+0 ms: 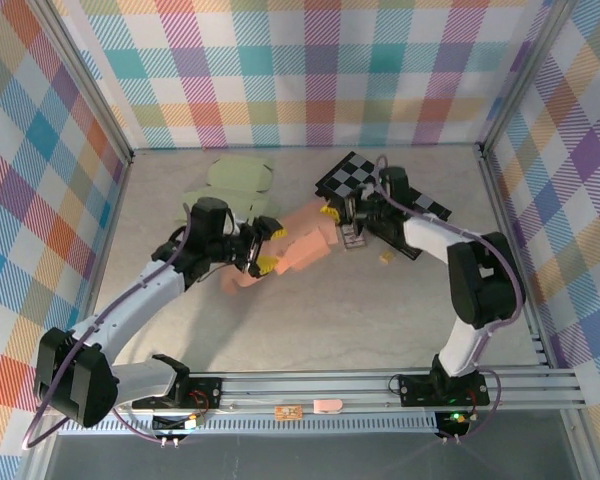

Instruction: Fold the paper box

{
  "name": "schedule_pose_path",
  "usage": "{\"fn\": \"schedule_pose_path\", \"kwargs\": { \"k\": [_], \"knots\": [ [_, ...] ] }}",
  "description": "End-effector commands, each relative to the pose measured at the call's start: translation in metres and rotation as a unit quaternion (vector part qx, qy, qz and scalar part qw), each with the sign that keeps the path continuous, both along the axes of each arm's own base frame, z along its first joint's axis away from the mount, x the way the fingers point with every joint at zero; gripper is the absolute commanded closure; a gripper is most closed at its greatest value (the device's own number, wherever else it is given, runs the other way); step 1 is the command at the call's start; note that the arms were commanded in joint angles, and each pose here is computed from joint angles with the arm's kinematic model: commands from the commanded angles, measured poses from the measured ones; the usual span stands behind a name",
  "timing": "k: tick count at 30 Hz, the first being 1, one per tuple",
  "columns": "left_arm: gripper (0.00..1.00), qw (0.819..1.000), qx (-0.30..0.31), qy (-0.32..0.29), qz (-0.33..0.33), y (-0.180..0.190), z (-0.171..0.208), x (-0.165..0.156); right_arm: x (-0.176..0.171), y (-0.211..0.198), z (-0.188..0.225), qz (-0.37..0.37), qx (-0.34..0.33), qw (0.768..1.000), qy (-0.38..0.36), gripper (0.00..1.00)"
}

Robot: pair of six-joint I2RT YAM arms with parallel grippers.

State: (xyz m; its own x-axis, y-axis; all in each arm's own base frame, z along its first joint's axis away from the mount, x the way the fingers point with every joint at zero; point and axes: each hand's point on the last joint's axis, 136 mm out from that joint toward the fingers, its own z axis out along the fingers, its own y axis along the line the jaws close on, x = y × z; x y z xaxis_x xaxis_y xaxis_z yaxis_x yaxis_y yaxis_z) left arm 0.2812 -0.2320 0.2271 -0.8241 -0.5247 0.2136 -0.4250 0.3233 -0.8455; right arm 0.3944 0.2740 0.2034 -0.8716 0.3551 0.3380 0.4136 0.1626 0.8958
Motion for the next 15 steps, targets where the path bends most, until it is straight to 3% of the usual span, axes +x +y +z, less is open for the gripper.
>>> {"fn": "schedule_pose_path", "kwargs": {
  "k": [1, 4, 7, 11, 15],
  "knots": [
    [0.1, 0.996, 0.077, -0.043, -0.002, 0.026, 0.029, 0.003, 0.002, -0.021, 0.065, -0.048, -0.086, 0.994, -0.052, 1.0],
    [0.09, 0.984, 0.159, -0.074, 0.017, 0.049, 0.052, 0.011, 0.009, -0.047, 0.099, -0.115, -0.151, 0.979, -0.071, 1.0],
    [0.15, 0.974, 0.189, -0.124, 0.027, 0.056, 0.078, 0.024, 0.004, -0.081, 0.128, -0.189, -0.224, 0.952, -0.085, 1.0],
    [0.25, 0.967, 0.183, -0.176, -0.017, 0.037, 0.1, 0.038, -0.029, -0.132, 0.157, -0.283, -0.356, 0.887, -0.079, 1.0],
    [0.3, 0.944, 0.205, -0.241, -0.093, 0.009, 0.113, 0.038, -0.052, -0.144, 0.172, -0.352, -0.436, 0.825, -0.07, 1.0]
  ]
}}
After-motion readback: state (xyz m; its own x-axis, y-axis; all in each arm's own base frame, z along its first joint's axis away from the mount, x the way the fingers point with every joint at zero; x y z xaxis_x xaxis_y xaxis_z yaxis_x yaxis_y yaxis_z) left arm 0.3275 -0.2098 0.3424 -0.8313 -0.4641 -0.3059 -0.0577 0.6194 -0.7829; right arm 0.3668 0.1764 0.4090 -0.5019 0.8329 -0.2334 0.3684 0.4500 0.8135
